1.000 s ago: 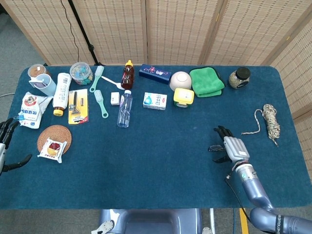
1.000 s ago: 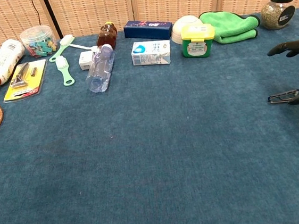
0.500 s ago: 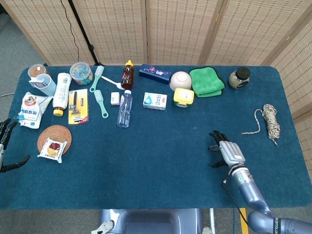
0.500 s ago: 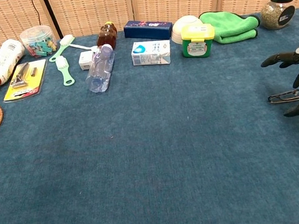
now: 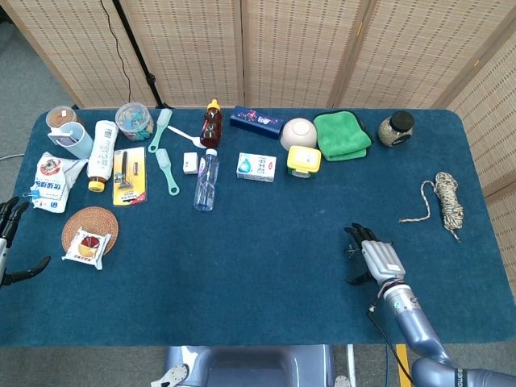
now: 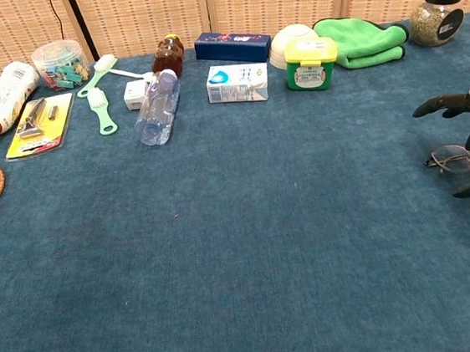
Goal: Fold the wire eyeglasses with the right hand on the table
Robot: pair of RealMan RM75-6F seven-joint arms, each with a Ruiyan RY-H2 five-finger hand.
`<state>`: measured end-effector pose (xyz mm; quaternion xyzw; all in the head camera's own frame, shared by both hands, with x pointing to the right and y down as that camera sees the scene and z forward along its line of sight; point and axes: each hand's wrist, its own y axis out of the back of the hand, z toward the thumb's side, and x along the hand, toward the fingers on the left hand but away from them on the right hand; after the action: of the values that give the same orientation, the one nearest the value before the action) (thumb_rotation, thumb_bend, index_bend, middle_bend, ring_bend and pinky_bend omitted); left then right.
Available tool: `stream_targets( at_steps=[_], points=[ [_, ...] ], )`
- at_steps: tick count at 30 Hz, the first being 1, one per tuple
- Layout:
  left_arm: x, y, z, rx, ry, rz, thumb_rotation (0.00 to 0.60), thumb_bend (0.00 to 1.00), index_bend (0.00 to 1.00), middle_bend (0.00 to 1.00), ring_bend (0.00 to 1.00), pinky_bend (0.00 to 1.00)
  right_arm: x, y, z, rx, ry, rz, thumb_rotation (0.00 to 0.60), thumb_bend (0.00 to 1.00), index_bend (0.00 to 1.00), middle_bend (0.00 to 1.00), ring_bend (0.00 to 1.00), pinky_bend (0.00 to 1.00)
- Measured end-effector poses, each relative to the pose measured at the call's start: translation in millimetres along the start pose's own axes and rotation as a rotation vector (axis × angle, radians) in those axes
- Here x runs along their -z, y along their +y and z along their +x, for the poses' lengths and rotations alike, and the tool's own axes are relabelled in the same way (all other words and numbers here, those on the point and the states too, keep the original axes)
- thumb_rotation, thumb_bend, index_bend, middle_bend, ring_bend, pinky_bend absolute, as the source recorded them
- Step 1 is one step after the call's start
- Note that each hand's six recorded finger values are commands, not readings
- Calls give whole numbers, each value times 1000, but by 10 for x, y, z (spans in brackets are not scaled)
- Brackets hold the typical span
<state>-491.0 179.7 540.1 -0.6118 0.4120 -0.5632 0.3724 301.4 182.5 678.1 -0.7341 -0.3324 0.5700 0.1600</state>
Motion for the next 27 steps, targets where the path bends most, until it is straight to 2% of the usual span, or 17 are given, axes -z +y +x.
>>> stream_targets(
  at_steps=[8,15,21,27],
  points=[
    [8,8,-11,-2,1,-2,442,198,0,0,0,0,-8,-15,13,-3,4,6,600,129,100,48,62,275],
    [19,18,-21,-7,3,-4,442,199,0,0,0,0,-40,142,59,36,15,27,600,128,101,49,61,273],
    [51,19,-57,-7,16,-5,441,199,0,0,0,0,17,373,126,110,0,83,600,130,114,49,33,166],
    [91,-12,-118,3,35,-6,441,198,0,0,0,0,97,615,221,221,-30,200,600,129,173,57,29,80]
  ],
)
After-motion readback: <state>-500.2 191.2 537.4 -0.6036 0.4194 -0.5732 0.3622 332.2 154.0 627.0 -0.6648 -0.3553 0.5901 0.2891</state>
